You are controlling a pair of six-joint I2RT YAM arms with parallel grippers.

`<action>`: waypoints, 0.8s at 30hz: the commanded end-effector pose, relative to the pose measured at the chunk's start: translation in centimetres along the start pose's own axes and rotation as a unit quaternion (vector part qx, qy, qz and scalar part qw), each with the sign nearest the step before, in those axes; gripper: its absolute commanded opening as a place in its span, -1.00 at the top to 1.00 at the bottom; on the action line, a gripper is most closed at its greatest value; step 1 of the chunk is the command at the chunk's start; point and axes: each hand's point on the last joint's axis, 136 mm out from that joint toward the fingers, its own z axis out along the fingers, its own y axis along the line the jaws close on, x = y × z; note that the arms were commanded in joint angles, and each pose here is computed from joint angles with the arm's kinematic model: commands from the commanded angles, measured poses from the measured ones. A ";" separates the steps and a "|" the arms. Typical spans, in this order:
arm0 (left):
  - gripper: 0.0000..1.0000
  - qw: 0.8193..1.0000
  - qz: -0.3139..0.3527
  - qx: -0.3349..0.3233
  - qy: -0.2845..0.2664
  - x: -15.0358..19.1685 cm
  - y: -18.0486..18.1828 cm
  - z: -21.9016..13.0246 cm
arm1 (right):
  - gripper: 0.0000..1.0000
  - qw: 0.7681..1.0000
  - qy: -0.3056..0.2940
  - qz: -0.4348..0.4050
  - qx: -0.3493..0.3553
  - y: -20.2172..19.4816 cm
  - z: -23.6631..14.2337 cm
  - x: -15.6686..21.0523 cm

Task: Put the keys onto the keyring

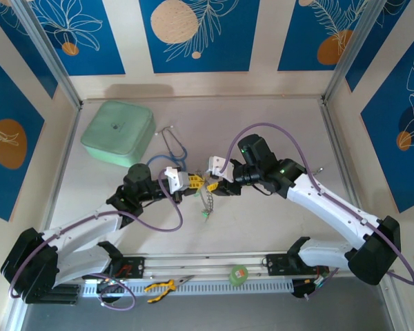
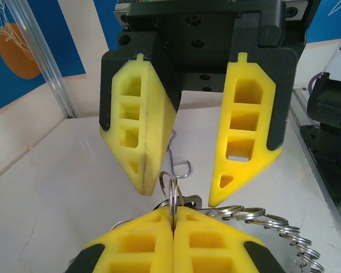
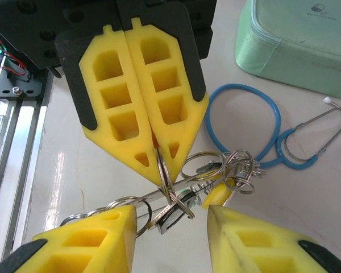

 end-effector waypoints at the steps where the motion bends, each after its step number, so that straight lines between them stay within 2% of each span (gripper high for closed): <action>1: 1.00 0.999 0.024 0.012 -0.045 -2.4 -0.6 -0.3 | 0.33 1.000 0.002 0.010 -0.001 -0.1 0.3 0.4; 5: 1.00 0.998 0.024 0.017 -0.050 -2.6 -0.7 -0.4 | 0.50 1.000 -0.006 0.011 0.006 -0.5 -0.1 0.4; 9: 1.00 0.998 0.022 0.020 -0.054 -2.6 -0.9 -0.3 | 0.58 1.000 -0.007 0.010 0.002 -0.3 -0.1 0.6; 18: 1.00 0.998 0.005 0.015 -0.069 -3.0 -0.4 0.1 | 0.67 0.999 -0.047 0.005 -0.021 0.6 -0.3 -0.5; 22: 1.00 0.997 0.002 0.010 -0.070 -3.0 -0.1 0.1 | 1.00 0.998 -0.054 0.008 -0.039 1.3 -0.6 -0.4; 24: 1.00 0.997 0.003 0.007 -0.072 -3.1 0.0 0.1 | 1.00 0.999 -0.039 0.012 -0.028 0.9 -0.4 0.3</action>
